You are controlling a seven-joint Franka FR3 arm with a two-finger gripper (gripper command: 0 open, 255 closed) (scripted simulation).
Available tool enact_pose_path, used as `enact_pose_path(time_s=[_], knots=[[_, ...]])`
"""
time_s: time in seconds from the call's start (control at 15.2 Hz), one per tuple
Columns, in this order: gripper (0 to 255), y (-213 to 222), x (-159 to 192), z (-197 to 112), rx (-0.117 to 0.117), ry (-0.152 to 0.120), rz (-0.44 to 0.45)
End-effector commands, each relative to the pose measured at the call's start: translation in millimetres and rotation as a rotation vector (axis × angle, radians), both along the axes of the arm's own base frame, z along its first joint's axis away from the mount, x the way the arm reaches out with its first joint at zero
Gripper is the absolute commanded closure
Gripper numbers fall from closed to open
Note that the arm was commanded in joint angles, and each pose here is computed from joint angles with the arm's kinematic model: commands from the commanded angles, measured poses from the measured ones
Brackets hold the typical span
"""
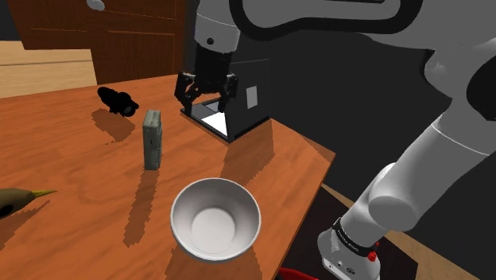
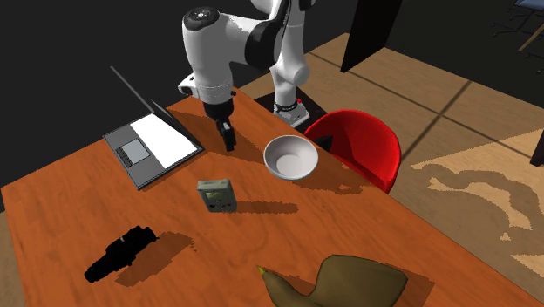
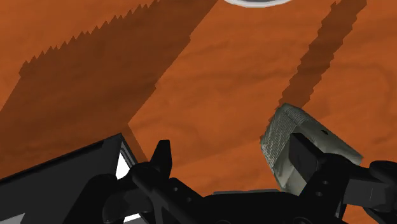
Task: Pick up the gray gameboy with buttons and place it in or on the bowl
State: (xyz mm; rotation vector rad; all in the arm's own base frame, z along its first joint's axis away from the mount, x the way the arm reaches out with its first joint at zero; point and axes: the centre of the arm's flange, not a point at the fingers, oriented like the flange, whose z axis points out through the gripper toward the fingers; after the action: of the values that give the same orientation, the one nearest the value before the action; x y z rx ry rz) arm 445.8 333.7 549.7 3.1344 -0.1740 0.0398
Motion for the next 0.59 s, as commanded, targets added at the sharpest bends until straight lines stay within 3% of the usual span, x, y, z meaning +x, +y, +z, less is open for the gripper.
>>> enact_pose_path(time_s=[0.0,0.53], knots=[[0,26.2,9.7,-7.9,-0.008,0.005,-0.012],[0,122.1,53.8,-40.8,-0.042,0.022,-0.043]])
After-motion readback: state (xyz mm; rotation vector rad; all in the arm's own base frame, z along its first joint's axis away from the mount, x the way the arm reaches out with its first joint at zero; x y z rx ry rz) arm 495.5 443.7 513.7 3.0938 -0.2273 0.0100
